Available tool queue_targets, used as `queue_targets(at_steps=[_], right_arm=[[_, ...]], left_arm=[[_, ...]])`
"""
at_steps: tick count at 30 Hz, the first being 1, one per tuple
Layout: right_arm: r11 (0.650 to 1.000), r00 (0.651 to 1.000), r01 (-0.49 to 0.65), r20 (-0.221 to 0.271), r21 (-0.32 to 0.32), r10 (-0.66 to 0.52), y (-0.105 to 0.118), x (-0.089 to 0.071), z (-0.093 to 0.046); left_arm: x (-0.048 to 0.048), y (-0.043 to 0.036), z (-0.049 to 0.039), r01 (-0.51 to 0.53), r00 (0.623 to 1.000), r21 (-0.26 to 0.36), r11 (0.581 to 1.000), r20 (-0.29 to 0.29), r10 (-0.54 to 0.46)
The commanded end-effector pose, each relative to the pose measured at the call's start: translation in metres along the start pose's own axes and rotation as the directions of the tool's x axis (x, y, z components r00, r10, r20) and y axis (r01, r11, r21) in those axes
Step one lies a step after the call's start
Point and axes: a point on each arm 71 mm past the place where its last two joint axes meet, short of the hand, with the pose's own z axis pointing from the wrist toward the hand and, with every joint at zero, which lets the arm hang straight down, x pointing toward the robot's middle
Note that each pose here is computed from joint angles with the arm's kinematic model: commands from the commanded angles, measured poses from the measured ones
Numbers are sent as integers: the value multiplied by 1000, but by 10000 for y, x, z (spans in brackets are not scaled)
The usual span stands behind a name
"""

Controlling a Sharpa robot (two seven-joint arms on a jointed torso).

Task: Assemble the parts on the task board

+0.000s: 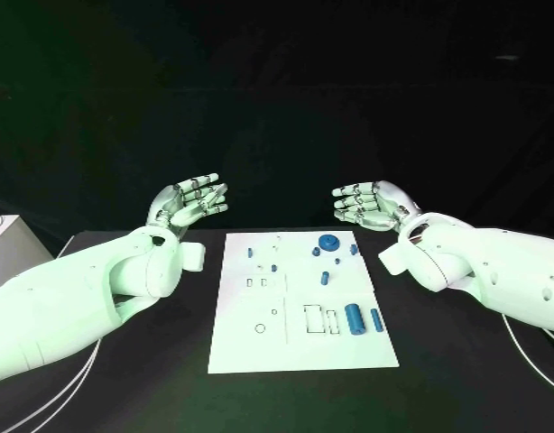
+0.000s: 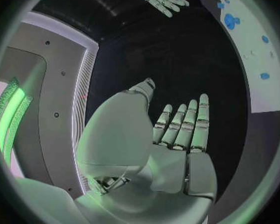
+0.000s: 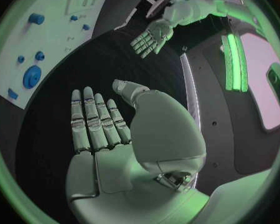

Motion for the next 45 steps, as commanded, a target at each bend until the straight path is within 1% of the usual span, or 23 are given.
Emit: queue_targets(at_steps=[1, 5, 8, 10, 11, 14, 15, 16, 20, 23, 28, 34, 40, 45], right_arm=[[945, 946, 293, -98, -147, -308, 101, 65, 18], [885, 890, 423, -92, -197, -446, 173, 34, 49], [838, 845, 503, -85, -212, -528, 204, 7, 73], [805, 809, 555, -92, -208, -581, 207, -5, 90], [784, 785, 586, -97, -204, -612, 206, -14, 101], [718, 713, 670, -106, -187, -693, 200, -38, 136], [688, 681, 703, -107, -179, -724, 195, -45, 149], [668, 660, 724, -107, -173, -743, 192, -49, 158], [601, 591, 785, -108, -150, -799, 179, -56, 195], [567, 556, 812, -111, -138, -824, 170, -51, 222], [520, 511, 846, -101, -120, -854, 165, -34, 275], [487, 481, 869, -79, -91, -873, 159, -45, 314], [468, 462, 881, -82, -72, -883, 147, -56, 329], [459, 450, 886, -109, -69, -886, 129, -38, 339]], left_arm=[[73, -59, -45, 2, 994, 22, 1000, -105, 0], [64, -154, -109, 16, 989, 35, 999, -144, -11], [65, -222, -153, 27, 984, 41, 999, -175, -19], [70, -263, -184, 33, 980, 46, 998, -196, -23], [73, -285, -201, 36, 978, 49, 998, -206, -25], [87, -347, -248, 45, 972, 57, 997, -233, -30], [96, -375, -268, 48, 969, 61, 997, -243, -32], [103, -394, -281, 52, 968, 64, 997, -250, -34], [143, -462, -330, 62, 960, 73, 995, -277, -40], [184, -512, -358, 71, 953, 82, 994, -299, -44], [252, -588, -416, 92, 942, 99, 991, -331, -55], [276, -630, -442, 101, 936, 108, 989, -347, -58], [263, -644, -456, 97, 935, 108, 989, -351, -53], [252, -650, -462, 93, 935, 107, 990, -351, -50]])
